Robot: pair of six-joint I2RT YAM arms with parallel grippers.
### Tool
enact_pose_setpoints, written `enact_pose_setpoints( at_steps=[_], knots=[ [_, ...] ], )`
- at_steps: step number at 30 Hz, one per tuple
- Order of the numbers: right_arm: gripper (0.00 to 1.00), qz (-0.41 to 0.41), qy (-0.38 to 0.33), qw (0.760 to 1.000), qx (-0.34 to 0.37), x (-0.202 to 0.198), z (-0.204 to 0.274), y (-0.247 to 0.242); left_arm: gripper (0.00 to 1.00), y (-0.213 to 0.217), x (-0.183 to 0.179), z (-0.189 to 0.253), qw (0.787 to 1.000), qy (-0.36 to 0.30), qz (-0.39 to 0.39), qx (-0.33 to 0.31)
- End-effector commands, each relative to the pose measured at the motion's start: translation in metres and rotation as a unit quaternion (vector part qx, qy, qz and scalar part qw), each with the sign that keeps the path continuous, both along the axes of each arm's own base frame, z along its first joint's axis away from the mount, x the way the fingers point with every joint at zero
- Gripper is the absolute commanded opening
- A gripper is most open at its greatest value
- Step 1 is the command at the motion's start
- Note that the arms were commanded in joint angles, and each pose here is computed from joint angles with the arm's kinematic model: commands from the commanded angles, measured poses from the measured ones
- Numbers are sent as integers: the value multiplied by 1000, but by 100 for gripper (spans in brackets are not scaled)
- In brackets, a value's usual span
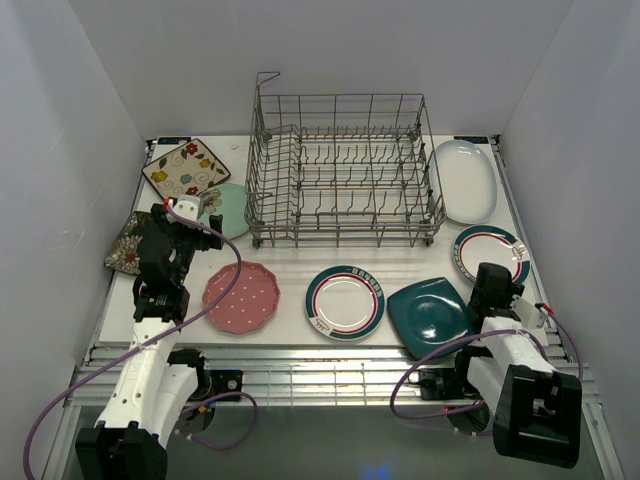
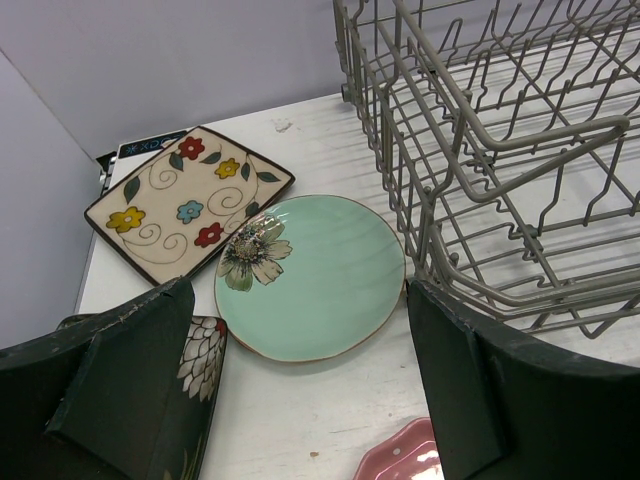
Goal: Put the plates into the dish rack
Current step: Pick up the plate at the center of the board.
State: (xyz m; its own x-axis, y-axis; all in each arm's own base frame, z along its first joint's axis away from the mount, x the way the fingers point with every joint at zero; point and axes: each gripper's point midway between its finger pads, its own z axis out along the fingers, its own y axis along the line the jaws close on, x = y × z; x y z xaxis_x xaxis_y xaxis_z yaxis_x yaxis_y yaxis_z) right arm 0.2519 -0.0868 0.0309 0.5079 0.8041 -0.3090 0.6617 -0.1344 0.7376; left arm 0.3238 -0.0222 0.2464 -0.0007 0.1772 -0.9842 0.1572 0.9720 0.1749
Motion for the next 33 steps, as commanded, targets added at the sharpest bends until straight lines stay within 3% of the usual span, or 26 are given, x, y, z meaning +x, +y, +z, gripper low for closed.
enact_pose_setpoints(
  at_steps=[1,7,9,21,33],
  knots=[
    [50,-20,63,998,-5,-31,-24,-5,98,-2,-3,12,1000,-20,-6,-1],
    [42,-29,61,998,-13,-36,-20,-8,98,-2,-3,12,1000,-20,-5,-1],
    [35,-32,58,998,-16,-36,-17,-9,98,-2,-3,12,1000,-20,-5,-1],
    [20,-38,60,997,-27,-41,-8,-13,98,-2,-4,14,1000,-24,-5,0],
    [12,-42,56,997,-35,-44,-6,-15,98,-2,-4,14,1000,-22,-7,-1]
  ],
)
